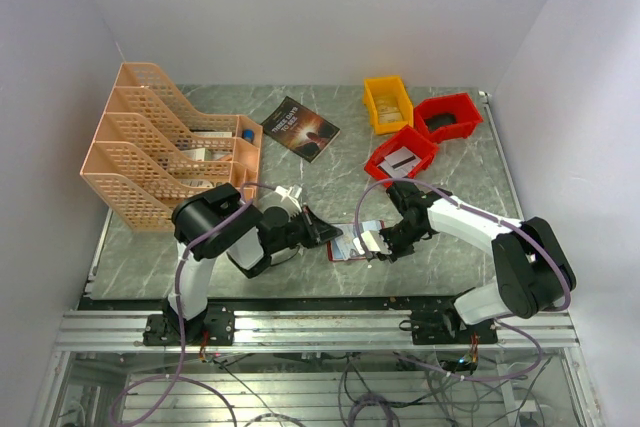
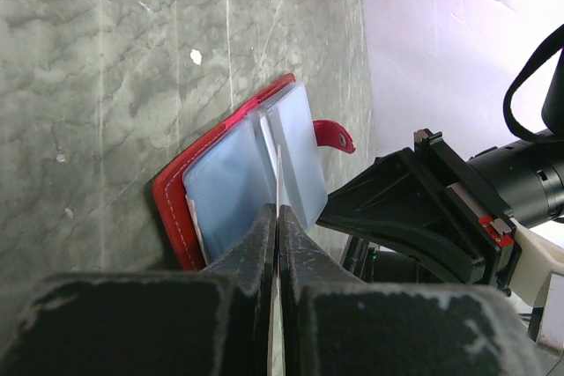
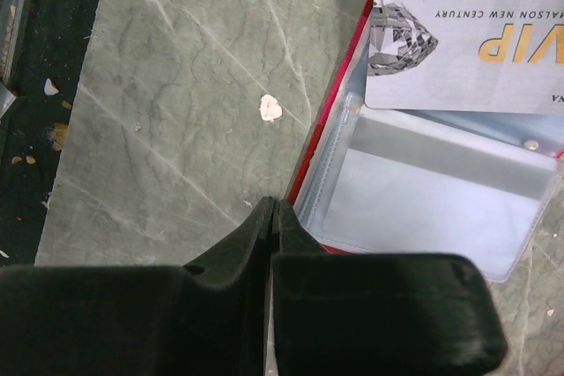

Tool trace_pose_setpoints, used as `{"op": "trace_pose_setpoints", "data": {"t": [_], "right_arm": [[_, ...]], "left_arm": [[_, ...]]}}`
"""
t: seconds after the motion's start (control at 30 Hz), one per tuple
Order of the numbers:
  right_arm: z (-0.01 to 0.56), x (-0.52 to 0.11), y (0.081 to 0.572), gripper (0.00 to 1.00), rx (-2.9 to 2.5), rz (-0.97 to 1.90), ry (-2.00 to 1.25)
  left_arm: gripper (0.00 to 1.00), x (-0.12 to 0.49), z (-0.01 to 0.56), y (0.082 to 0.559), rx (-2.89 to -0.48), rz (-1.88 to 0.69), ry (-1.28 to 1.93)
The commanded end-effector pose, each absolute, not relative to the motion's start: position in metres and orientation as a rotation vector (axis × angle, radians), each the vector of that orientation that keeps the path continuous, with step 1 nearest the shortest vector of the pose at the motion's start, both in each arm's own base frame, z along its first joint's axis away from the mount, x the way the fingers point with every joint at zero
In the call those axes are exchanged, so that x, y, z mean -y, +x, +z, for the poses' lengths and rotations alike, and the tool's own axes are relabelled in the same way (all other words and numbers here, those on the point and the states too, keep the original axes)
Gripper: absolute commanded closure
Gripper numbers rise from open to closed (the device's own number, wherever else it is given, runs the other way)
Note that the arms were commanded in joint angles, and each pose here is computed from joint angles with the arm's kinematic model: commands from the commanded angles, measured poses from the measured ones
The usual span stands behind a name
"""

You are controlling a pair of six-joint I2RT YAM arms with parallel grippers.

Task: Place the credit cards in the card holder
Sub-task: Insert the credit card into the card holder.

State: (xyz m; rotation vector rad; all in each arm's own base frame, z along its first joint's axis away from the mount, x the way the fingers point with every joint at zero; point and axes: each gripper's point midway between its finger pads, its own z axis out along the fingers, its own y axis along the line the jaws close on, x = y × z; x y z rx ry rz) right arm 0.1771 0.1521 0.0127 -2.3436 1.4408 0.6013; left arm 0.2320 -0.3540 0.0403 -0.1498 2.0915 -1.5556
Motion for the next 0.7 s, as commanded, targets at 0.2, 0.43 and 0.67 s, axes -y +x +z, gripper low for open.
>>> {"op": "trace_pose_setpoints", "data": {"t": [0.2,0.43,0.67], "right_arm": [[0.0061,-0.1467,0.1778,1.00,-1.463,0.581,-2.377],[0.0064,-0.1468,0.1775,1.00,-1.463,0.583,-2.375],[0.0068,-0.1470,0.1779,1.00,-1.461,0.582,-2.375]], "left_arm": [[0.93,0.3574,0.0688,0.2387,-1.965,-1.636,-0.135],[0.93,0.3606,0.0662,0.2419,-1.983,-1.625,-0.138],[0.93,0.3627,0.0612,0.2435,-2.007,-1.616,-0.145]]}}
